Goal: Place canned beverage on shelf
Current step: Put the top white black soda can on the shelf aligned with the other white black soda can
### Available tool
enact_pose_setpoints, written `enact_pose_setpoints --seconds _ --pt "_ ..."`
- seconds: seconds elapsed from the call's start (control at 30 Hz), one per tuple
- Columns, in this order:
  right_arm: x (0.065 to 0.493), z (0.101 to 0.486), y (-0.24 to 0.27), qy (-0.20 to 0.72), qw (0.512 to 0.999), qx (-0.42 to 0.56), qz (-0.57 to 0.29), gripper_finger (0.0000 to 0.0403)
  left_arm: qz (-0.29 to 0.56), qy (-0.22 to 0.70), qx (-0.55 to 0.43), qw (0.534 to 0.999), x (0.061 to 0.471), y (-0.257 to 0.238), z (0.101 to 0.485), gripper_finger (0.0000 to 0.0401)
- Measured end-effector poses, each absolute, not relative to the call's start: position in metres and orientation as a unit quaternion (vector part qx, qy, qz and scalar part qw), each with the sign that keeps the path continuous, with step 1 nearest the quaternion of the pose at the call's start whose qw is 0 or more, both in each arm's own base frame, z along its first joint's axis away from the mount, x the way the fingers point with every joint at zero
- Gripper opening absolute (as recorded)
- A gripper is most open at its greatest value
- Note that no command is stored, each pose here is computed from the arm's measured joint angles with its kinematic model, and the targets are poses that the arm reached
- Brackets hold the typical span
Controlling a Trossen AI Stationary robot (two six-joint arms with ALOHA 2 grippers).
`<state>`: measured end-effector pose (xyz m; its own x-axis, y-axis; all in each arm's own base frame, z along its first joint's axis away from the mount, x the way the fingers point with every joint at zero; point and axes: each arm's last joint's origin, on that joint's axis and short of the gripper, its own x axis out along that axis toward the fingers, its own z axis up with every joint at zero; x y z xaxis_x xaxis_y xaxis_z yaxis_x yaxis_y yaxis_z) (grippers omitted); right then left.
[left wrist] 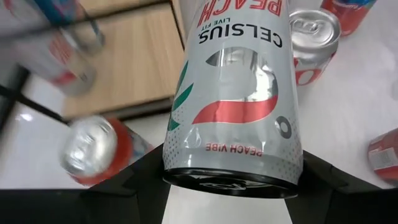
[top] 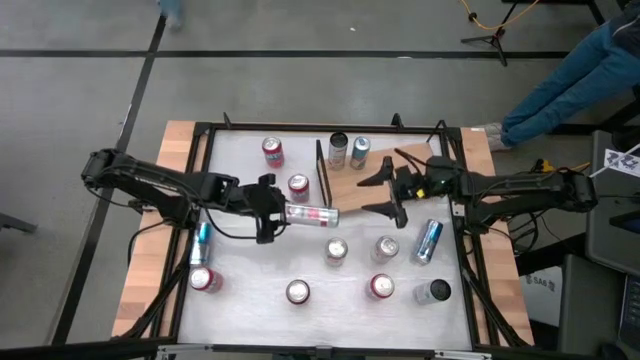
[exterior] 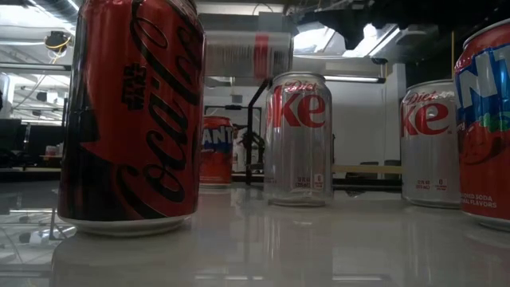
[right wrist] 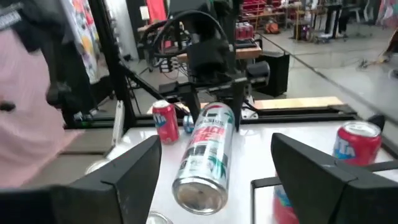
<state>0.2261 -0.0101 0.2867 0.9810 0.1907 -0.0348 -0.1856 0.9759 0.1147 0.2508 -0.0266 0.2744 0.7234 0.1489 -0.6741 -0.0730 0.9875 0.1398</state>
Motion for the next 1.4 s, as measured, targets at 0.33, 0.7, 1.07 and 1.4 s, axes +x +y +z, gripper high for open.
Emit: enact_pose_setpoints --seconds 0.33,0.7,1.07,1.4 --pt "0.228 0.306 -0.01 0.004 0.983 0.153 0.097 0.0294 0.046 0.368 0.191 0.909 0.251 -0.025 0.297 0.0234" --pt "0.228 0.306 -0.011 0.008 0.983 0.159 0.09 0.0294 0.037 0.478 0.224 0.849 0.233 -0.021 0.283 0.0234" --pt "0.228 0.305 -0.012 0.011 0.983 0.168 0.07 0.0294 0.073 0.552 0.159 0.816 0.214 -0.019 0.315 0.0234" --pt "0.228 0.304 -0.012 0.017 0.983 0.169 0.069 0.0294 0.101 0.652 0.051 0.75 0.193 -0.019 0.311 0.0234"
